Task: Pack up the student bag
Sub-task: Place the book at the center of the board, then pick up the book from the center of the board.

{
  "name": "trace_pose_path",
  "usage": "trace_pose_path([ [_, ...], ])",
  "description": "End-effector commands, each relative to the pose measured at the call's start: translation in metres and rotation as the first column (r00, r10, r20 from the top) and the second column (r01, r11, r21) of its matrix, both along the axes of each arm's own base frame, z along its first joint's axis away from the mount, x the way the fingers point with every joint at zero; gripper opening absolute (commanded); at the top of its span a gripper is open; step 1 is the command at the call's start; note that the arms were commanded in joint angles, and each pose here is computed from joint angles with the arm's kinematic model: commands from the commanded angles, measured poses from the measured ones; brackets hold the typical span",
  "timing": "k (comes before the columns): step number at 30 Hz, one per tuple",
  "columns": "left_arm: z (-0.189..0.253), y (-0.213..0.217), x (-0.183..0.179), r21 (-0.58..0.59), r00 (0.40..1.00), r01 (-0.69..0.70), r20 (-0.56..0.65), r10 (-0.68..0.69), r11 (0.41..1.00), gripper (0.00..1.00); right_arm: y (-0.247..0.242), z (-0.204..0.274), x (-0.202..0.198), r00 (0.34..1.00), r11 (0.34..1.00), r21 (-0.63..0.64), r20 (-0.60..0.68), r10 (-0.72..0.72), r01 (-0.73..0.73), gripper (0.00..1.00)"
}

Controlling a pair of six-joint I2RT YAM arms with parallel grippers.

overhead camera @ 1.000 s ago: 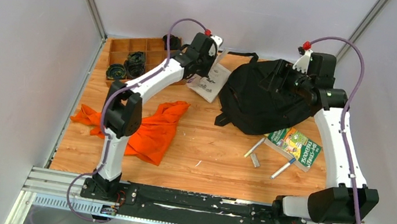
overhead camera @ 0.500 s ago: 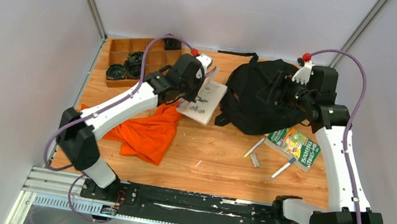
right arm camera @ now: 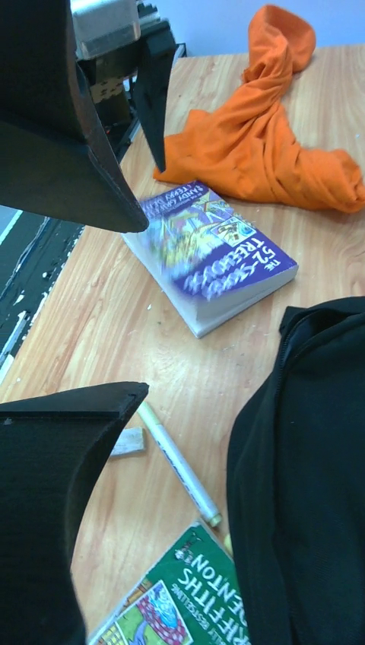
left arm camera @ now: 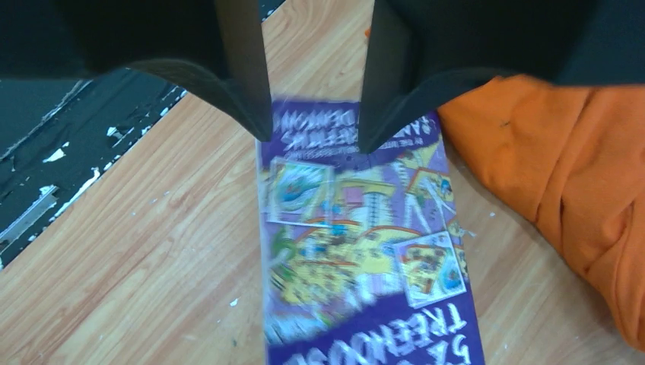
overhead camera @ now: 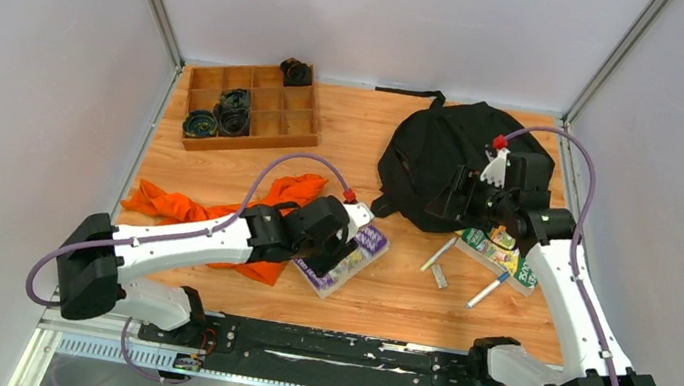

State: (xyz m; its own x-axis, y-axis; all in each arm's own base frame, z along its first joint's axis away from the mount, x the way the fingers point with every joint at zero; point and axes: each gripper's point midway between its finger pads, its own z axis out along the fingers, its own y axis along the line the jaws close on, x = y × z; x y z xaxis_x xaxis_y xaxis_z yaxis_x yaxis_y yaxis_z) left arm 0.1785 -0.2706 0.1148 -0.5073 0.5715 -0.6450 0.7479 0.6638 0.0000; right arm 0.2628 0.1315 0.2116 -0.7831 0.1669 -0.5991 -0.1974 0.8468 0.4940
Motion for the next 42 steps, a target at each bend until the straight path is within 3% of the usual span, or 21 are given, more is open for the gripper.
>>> trace_pose_path([
  [1, 0.011, 0.009, 0.005, 0.024, 0.997, -0.066, 0.034, 0.065, 0.998, 0.55, 0.004, -0.011, -0.009, 0.999, 0.999, -0.014, -0.029, -0.042, 0.042, 0.75],
  [5, 0.040, 0.025, 0.013, -0.015, 0.982, -0.158, 0.099, 0.159, 0.987, 0.58, 0.025, -0.045, -0.021, 0.987, 0.992, 0.048, -0.115, -0.109, 0.115, 0.75],
  [9, 0.052, 0.032, 0.022, -0.097, 0.965, -0.231, 0.105, 0.241, 0.968, 0.87, 0.071, -0.076, -0.034, 0.981, 0.969, 0.194, -0.147, -0.126, 0.153, 0.76],
  [10, 0.048, 0.031, 0.027, -0.115, 0.968, -0.231, 0.076, 0.240, 0.966, 0.89, 0.077, -0.092, -0.040, 0.972, 0.959, 0.213, -0.176, -0.153, 0.190, 0.76],
  [15, 0.017, 0.025, 0.061, -0.239, 0.958, -0.272, -0.153, 0.241, 0.932, 0.85, 0.104, -0.126, -0.045, 0.946, 0.899, 0.322, -0.223, -0.233, 0.297, 0.79],
  [20, -0.011, 0.011, 0.065, -0.204, 0.943, -0.274, -0.248, 0.221, 0.940, 0.82, 0.111, -0.153, -0.048, 0.916, 0.899, 0.277, -0.312, -0.251, 0.341, 0.80],
  [25, -0.028, 0.003, 0.068, -0.216, 0.934, -0.288, -0.279, 0.224, 0.933, 0.81, 0.119, -0.169, -0.041, 0.902, 0.897, 0.256, -0.342, -0.264, 0.360, 0.74],
  [29, -0.040, 0.003, 0.097, -0.191, 0.923, -0.361, -0.215, 0.320, 0.913, 0.79, 0.123, -0.177, -0.038, 0.896, 0.901, 0.242, -0.360, -0.262, 0.361, 0.62],
  [35, -0.063, -0.006, 0.111, -0.129, 0.922, -0.347, -0.230, 0.313, 0.929, 0.79, 0.130, -0.185, -0.038, 0.886, 0.903, 0.236, -0.392, -0.249, 0.358, 0.61],
  [38, -0.073, -0.019, 0.105, -0.142, 0.923, -0.305, -0.286, 0.256, 0.942, 0.78, 0.136, -0.188, -0.037, 0.876, 0.891, 0.261, -0.416, -0.243, 0.371, 0.61],
  [42, -0.070, -0.044, 0.089, -0.245, 0.914, -0.238, -0.383, 0.132, 0.940, 0.72, 0.145, -0.191, -0.038, 0.875, 0.905, 0.252, -0.436, -0.211, 0.344, 0.56],
])
